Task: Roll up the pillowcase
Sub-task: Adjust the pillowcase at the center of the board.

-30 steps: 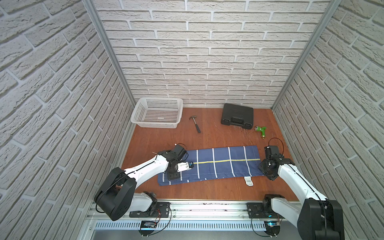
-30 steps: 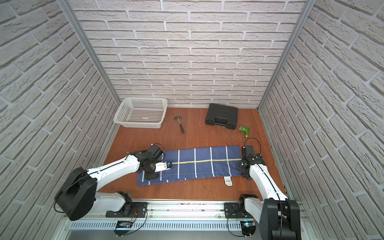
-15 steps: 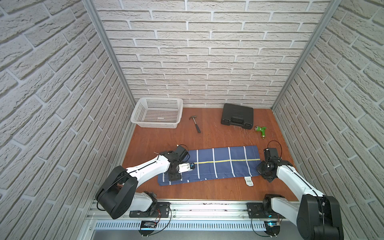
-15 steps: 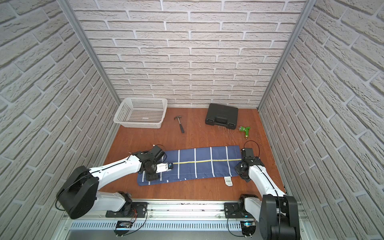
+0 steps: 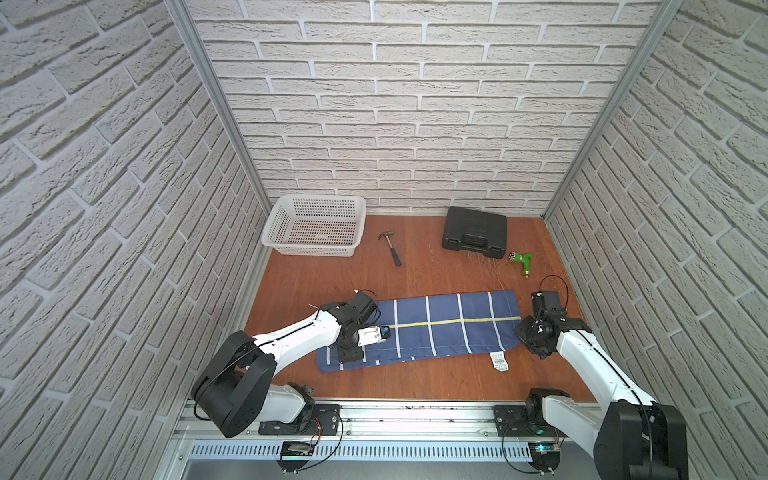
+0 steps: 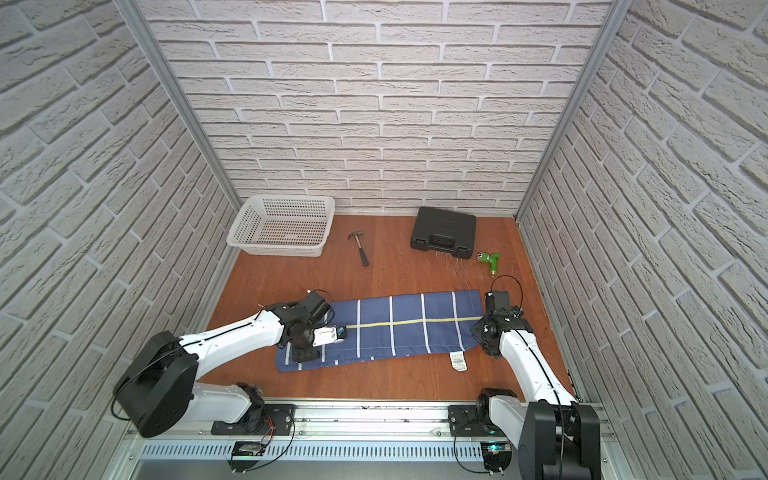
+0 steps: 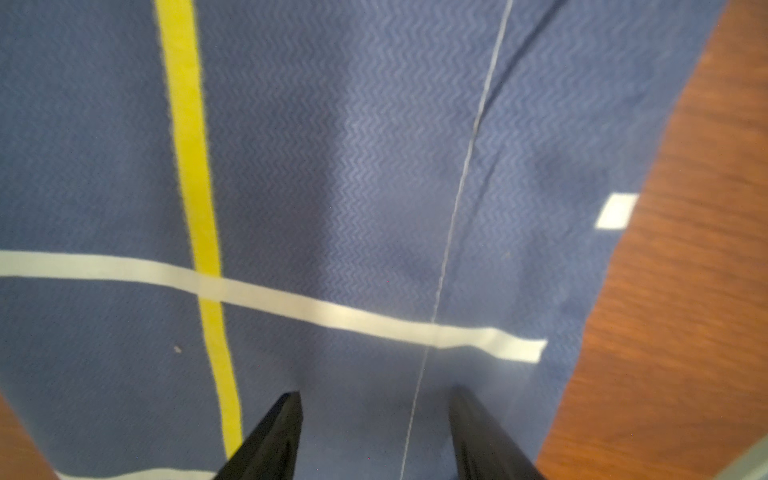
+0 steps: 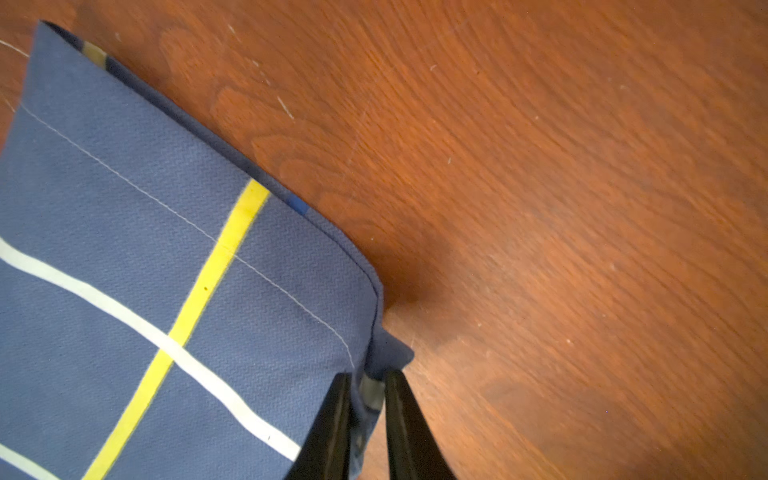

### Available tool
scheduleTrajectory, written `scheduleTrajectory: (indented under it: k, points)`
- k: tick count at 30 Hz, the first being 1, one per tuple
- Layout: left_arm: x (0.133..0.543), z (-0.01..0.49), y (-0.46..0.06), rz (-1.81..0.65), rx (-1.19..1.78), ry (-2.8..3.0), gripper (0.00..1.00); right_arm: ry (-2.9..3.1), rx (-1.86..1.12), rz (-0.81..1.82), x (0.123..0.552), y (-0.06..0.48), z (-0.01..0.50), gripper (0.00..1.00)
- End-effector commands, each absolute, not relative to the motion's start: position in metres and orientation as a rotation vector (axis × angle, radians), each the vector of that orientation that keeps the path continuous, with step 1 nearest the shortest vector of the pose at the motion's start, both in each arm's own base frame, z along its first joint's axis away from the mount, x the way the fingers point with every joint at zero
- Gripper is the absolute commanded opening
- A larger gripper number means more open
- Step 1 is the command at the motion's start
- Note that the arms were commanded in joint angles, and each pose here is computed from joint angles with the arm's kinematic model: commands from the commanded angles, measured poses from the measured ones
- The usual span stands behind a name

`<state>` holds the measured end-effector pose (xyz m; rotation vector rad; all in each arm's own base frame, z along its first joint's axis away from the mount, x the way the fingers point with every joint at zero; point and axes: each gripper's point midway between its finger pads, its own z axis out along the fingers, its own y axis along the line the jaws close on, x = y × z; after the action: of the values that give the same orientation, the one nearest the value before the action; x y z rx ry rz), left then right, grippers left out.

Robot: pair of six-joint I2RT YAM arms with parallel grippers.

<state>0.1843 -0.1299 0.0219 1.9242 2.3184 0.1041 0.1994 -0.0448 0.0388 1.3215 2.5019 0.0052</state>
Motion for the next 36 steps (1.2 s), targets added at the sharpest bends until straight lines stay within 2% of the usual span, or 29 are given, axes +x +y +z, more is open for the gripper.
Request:
scheduleTrajectory:
  k: [1,4,7,11,24,30,36]
  points:
    - [0.181,0.022,-0.132,0.077,1.942,2.328,0.61,2.489,1.310,0.018,0.204,-0.047,0.042,0.12]
    - [0.179,0.022,-0.132,0.070,1.934,2.337,0.61,2.492,1.311,0.018,0.204,-0.046,0.047,0.13]
    - [0.177,0.021,-0.131,0.068,1.933,2.338,0.61,2.500,1.310,0.010,0.200,-0.046,0.050,0.27]
    - [0.177,0.020,-0.130,0.072,1.943,2.342,0.61,2.497,1.340,0.037,0.195,-0.043,0.047,0.28]
    - [0.175,0.019,-0.129,0.071,1.945,2.344,0.61,2.502,1.355,0.100,0.196,-0.036,0.051,0.24]
    - [0.173,0.018,-0.128,0.069,1.944,2.350,0.61,2.512,1.343,0.066,0.196,-0.039,0.042,0.19]
    - [0.174,0.019,-0.128,0.071,1.941,2.350,0.61,2.504,1.357,0.055,0.199,-0.044,0.033,0.10]
